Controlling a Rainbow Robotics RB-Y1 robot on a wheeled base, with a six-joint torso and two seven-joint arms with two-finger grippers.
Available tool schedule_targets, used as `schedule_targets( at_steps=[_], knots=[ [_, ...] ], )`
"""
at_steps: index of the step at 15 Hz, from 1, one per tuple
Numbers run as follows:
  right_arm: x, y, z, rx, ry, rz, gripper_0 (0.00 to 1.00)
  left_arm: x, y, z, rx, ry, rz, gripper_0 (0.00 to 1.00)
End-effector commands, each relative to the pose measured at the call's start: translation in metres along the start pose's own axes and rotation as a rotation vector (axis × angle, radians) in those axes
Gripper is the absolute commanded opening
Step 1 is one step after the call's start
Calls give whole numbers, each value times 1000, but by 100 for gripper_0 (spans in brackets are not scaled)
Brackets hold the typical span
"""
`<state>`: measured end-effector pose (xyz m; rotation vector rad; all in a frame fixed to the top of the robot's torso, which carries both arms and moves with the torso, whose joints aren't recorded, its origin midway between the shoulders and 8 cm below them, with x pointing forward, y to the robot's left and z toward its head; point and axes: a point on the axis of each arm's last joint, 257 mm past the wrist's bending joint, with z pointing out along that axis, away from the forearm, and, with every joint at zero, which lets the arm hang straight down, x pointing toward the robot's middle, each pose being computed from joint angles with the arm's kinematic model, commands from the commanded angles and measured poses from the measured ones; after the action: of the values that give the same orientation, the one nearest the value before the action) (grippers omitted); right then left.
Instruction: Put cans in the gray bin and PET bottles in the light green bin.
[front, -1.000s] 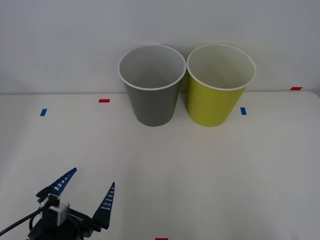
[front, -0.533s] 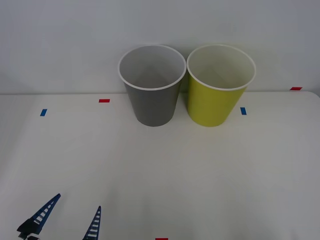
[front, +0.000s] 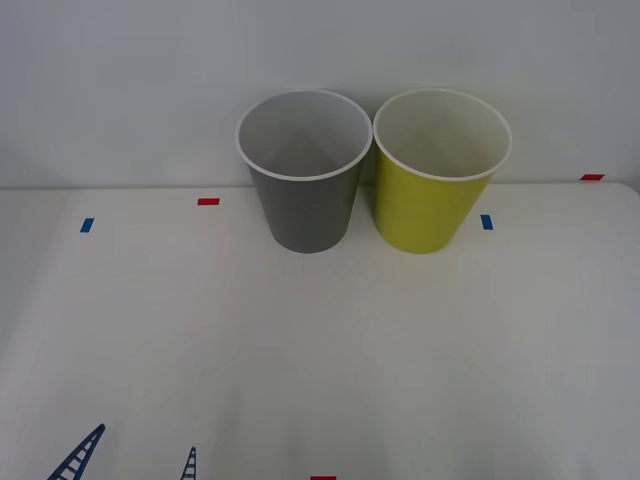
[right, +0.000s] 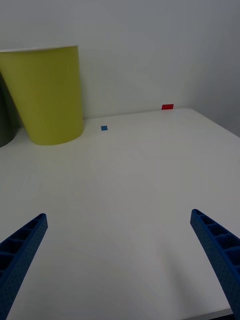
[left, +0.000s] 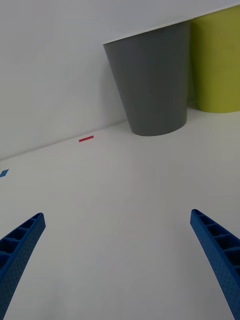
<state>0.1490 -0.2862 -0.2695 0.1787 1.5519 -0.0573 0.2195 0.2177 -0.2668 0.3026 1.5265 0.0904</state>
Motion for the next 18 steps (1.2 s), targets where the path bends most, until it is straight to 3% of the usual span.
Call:
schedule_targets(
  at_steps=[1,18],
  knots=[
    [0,0,0,0,0,0,100,2,-3,-1,9,6,19,100],
    [0,0,0,0,0,0,100,5,-4,-1,12,21,17,100]
  ],
)
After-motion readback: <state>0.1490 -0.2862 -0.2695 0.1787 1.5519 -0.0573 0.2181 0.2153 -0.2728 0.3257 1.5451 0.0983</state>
